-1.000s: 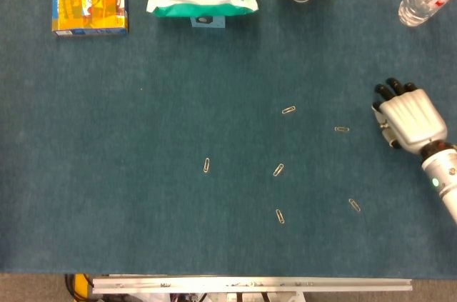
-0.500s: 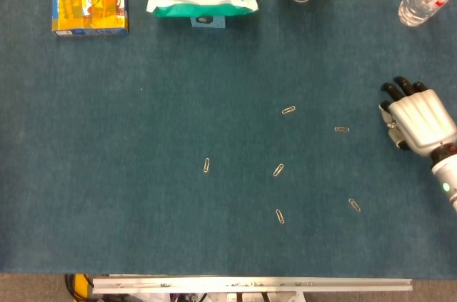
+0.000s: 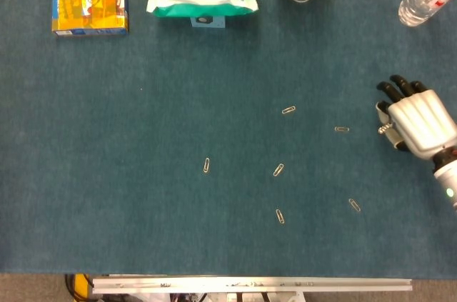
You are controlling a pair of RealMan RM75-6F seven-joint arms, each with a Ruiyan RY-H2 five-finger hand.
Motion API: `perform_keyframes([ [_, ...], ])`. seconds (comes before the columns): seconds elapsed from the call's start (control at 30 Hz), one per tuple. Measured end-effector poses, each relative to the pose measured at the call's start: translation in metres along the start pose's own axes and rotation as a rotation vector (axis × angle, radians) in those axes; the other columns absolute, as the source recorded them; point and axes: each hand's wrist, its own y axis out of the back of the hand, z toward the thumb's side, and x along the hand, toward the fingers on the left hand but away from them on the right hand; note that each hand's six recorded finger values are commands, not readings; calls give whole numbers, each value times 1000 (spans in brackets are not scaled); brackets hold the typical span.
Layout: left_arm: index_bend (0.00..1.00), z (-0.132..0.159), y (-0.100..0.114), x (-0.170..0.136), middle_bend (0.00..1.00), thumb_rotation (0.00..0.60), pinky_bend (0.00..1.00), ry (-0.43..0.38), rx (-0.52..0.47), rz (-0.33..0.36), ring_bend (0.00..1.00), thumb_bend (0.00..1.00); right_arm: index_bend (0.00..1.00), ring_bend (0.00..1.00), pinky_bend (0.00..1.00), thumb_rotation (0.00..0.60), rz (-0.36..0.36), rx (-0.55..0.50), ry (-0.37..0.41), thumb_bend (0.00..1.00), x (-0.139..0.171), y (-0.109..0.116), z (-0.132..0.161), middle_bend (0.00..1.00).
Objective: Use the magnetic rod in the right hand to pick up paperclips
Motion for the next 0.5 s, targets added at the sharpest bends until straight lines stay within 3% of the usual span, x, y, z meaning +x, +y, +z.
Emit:
perform_keyframes([
  [0.5, 222, -4, 4, -3, 160, 600, 299, 9, -9, 11, 136, 54, 562, 143, 296, 600, -15, 13, 62, 312, -20, 14, 28, 244],
])
